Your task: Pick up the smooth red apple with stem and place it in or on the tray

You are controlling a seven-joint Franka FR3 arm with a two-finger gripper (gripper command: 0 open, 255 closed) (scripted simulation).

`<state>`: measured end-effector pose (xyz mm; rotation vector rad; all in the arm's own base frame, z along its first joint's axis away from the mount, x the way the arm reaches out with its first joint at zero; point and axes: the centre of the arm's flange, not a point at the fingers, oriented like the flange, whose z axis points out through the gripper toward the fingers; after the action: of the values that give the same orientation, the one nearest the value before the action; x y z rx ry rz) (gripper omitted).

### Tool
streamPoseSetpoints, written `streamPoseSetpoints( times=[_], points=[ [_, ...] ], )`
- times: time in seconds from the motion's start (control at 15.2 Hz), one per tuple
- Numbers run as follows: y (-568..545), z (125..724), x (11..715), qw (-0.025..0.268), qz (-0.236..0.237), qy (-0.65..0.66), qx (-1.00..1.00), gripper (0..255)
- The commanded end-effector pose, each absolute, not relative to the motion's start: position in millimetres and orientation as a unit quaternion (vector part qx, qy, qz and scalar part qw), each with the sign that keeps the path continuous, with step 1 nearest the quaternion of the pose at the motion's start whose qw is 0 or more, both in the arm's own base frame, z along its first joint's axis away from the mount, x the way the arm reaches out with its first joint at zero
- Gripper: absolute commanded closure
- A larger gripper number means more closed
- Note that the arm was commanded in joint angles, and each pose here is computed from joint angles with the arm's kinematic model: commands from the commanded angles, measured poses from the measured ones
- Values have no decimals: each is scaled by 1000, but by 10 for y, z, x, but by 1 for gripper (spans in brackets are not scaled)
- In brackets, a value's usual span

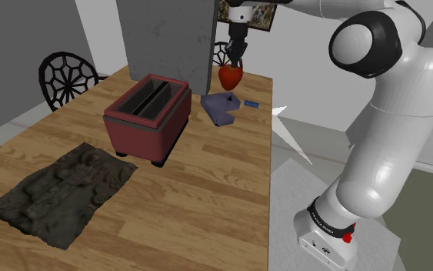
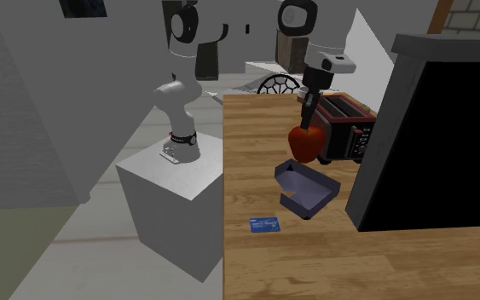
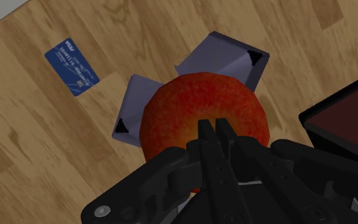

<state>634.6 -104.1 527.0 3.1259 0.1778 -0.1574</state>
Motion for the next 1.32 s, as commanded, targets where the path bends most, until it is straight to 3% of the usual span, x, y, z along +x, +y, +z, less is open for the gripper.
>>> streamPoseSetpoints(
  times=[0.0, 0.86, 1.25],
  points=[
    [-1038, 5173, 6352, 3, -50, 57, 997, 255],
    [-1038, 4486, 6352, 3, -50, 57, 997, 255],
    [-1038, 4459, 6352, 3, -50, 57, 997, 255]
  ],
)
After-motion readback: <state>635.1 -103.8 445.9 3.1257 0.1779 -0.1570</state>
